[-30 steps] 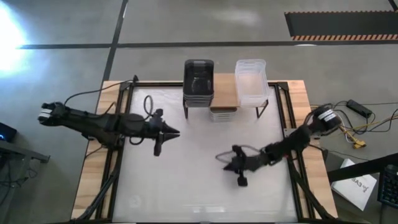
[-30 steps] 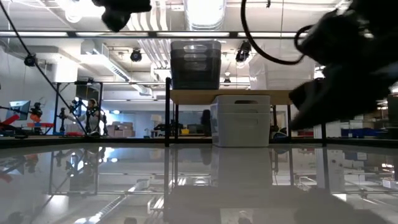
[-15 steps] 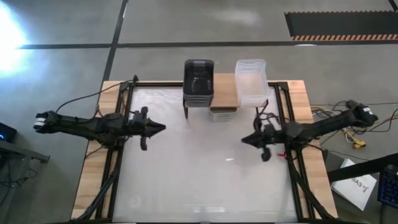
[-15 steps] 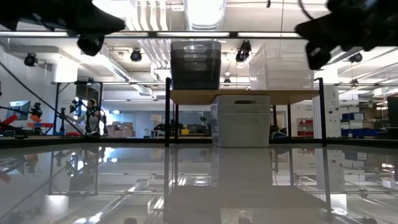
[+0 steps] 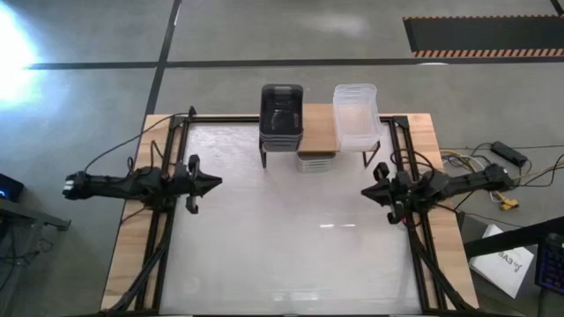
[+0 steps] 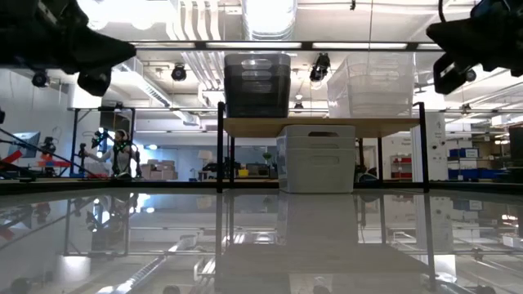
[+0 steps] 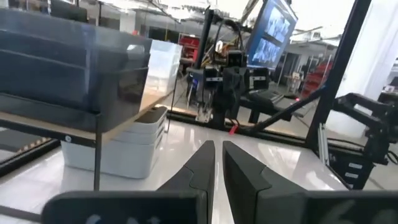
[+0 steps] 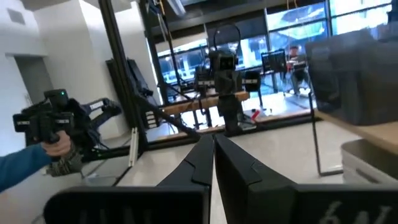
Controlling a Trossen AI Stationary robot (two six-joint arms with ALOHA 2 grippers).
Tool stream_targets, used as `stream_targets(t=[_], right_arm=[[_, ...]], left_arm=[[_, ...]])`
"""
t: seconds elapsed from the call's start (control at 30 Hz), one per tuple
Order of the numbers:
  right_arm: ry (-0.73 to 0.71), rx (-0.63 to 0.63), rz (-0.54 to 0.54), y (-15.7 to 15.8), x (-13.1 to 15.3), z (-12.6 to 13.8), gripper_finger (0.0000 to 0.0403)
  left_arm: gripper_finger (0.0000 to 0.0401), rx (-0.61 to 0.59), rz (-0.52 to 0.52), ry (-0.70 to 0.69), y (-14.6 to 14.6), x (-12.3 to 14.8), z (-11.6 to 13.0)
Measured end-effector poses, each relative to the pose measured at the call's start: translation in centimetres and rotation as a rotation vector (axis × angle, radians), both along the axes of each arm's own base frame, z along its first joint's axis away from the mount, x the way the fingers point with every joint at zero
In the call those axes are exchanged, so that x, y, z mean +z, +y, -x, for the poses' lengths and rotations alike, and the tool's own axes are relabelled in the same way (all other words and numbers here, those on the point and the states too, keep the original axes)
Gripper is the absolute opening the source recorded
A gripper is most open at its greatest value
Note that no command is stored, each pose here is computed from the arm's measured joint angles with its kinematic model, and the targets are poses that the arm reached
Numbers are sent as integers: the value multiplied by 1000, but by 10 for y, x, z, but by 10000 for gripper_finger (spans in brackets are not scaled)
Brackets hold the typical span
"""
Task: Stack baskets on shelf by color
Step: Return to Home Position
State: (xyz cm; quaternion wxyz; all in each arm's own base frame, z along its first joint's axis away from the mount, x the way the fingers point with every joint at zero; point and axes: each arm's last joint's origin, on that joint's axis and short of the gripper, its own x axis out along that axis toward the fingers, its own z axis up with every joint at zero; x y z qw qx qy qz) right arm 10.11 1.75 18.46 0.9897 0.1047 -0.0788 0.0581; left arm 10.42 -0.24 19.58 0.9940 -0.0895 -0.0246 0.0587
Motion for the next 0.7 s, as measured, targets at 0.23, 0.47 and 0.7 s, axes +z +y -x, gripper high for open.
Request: stream_targets(t=[0.23,0.47,0.7], right_arm=[[-56,-107,67,-4,3,8,9],[72,-90,10,-4,-9,6,9],[118,-53,15,-1,-13,6,9]], left_arm=[[15,10,-31,-37,1,-22,8],[15,23,-60,34,2,-28,5],[15,-99,-159,53,-2,-30,5]])
